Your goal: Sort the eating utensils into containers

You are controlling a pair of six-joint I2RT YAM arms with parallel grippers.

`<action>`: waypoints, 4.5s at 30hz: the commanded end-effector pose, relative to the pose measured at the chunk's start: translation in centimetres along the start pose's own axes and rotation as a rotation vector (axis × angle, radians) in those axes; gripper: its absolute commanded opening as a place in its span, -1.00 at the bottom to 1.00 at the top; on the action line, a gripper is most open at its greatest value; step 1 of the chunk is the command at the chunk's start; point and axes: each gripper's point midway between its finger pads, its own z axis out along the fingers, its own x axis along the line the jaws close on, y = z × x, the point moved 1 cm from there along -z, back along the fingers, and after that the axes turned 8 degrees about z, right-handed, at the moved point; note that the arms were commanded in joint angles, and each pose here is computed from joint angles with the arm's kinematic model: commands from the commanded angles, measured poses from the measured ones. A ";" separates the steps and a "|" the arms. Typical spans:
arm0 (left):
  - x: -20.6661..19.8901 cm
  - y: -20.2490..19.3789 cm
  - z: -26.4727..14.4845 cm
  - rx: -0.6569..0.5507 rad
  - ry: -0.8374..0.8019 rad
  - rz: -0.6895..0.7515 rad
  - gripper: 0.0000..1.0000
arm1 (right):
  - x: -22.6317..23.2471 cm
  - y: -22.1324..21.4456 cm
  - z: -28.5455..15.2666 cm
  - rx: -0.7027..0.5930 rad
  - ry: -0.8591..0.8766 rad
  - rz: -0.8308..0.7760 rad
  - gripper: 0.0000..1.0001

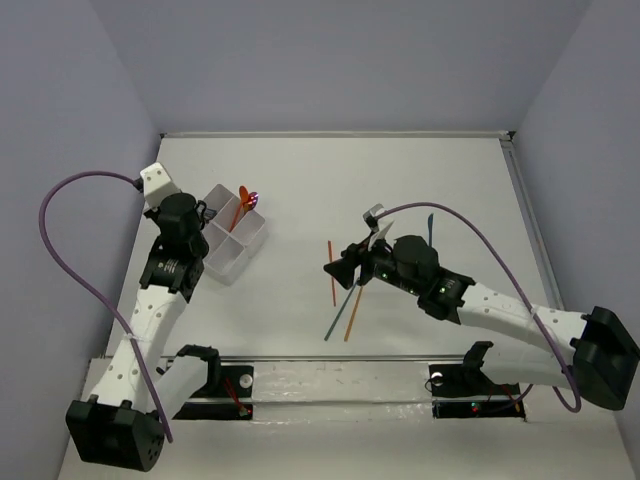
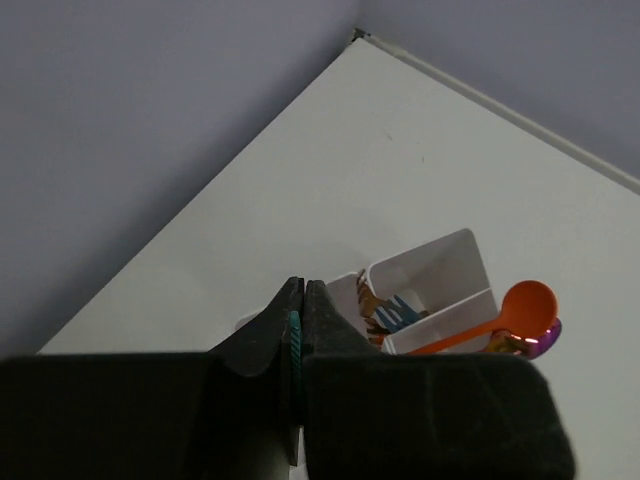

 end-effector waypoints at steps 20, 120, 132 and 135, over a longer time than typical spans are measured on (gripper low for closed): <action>2.0 -1.4 4.1 -0.048 0.178 -0.095 -0.57 | 0.6 2.1 -0.6 -0.096 0.008 -0.002 0.37; -24.5 -7.0 -13.6 0.338 -1.109 -0.240 0.03 | -1.2 -1.5 2.5 0.163 0.104 0.006 -0.86; -24.5 -6.7 -14.0 0.363 -1.110 -0.230 -0.88 | -1.3 -0.9 1.9 0.120 0.089 0.013 -0.48; -23.1 -4.9 -13.2 0.307 -1.030 -0.192 -0.88 | -1.5 -0.7 1.8 0.104 0.071 0.019 0.18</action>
